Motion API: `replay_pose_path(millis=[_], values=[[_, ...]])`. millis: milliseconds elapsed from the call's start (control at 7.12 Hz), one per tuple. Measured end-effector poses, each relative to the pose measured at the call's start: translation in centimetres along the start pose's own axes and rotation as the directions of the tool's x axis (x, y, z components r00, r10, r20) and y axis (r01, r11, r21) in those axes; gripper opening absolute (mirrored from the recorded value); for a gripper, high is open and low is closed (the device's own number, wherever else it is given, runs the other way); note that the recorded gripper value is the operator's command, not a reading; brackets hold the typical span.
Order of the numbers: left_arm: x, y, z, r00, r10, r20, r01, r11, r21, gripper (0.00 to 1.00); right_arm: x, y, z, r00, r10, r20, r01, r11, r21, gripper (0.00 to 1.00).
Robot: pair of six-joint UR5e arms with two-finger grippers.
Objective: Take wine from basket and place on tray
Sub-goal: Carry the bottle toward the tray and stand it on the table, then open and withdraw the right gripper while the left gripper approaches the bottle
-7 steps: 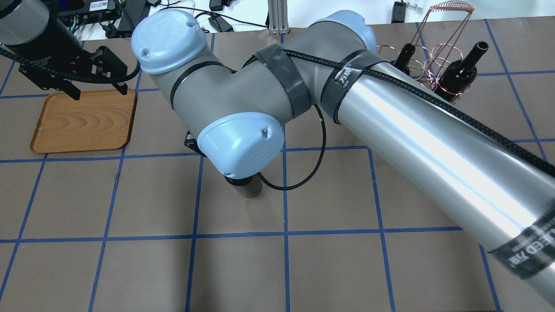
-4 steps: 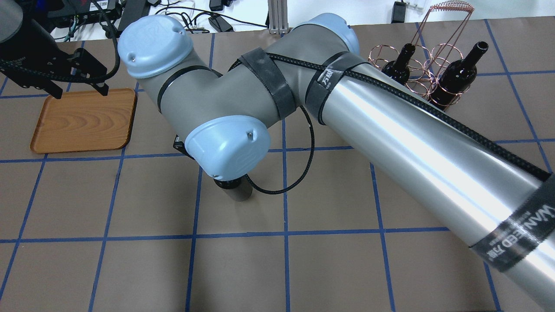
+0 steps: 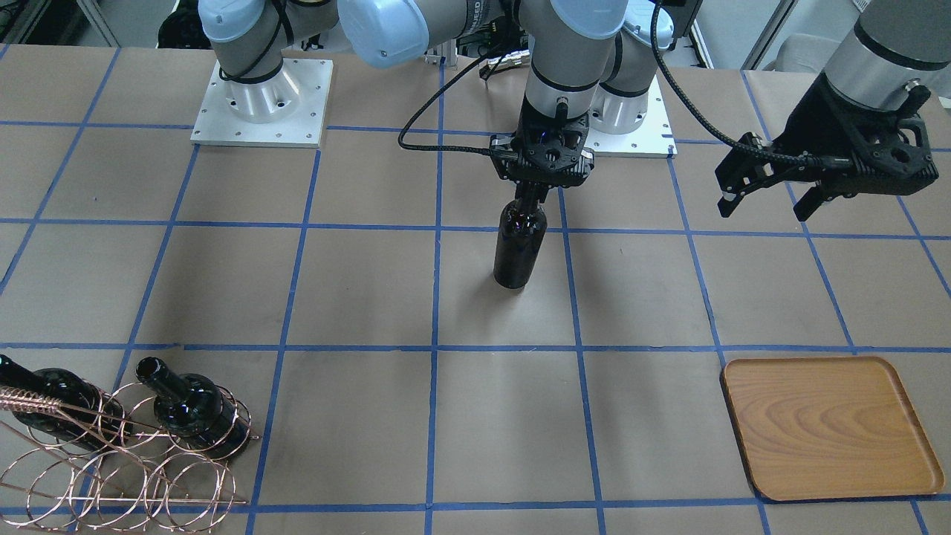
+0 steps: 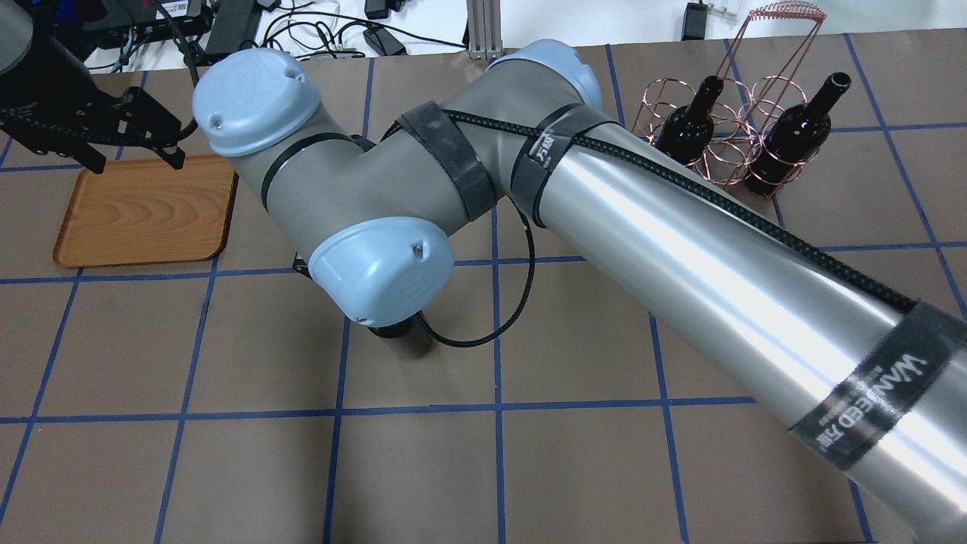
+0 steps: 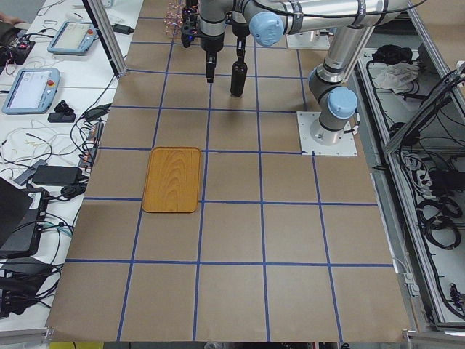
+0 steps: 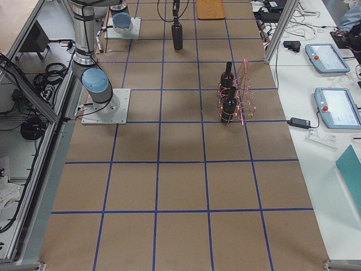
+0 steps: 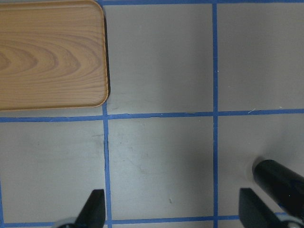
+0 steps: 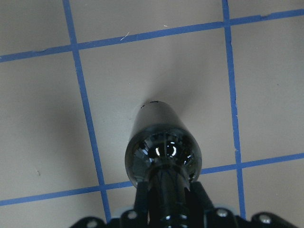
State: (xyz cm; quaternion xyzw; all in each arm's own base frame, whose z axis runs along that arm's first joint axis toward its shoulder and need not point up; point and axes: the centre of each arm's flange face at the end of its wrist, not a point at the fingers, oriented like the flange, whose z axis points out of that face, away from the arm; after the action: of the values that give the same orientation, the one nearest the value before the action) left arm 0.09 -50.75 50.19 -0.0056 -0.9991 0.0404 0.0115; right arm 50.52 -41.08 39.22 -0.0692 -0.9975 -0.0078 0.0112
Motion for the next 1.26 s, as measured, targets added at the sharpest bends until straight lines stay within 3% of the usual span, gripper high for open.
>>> replay_pose_path(millis=[140, 281, 702, 982, 1263], values=[[0.1, 0.1, 0.0, 1.000, 0.001, 0.001, -0.001, 1.000, -0.001, 1.00, 0.0, 0.0, 0.1, 1.000, -0.002, -0.005, 0.002, 1.000, 0.006, 0.51], [0.2, 0.2, -0.1, 1.000, 0.001, 0.002, -0.001, 1.000, -0.003, 1.00, 0.1, -0.1, 0.1, 1.000, -0.005, -0.010, 0.005, 1.000, 0.010, 0.78], [0.3, 0.2, 0.3, 1.000, 0.000, -0.005, 0.000, 1.000, -0.007, 1.00, 0.3, -0.1, -0.6, 1.000, -0.004, -0.003, 0.004, 1.000, 0.019, 0.88], [0.7, 0.0, 0.6, 1.000, 0.012, -0.014, -0.012, 1.000, -0.009, 1.00, 2.3, -1.0, -3.6, 0.999, -0.016, 0.031, 0.014, 0.999, 0.052, 0.98], [1.6, -0.1, 0.7, 1.000, 0.024, -0.016, -0.024, 1.000, -0.009, 1.00, 8.6, -6.0, -6.6, 0.999, -0.007, 0.047, 0.004, 0.997, 0.072, 0.99]])
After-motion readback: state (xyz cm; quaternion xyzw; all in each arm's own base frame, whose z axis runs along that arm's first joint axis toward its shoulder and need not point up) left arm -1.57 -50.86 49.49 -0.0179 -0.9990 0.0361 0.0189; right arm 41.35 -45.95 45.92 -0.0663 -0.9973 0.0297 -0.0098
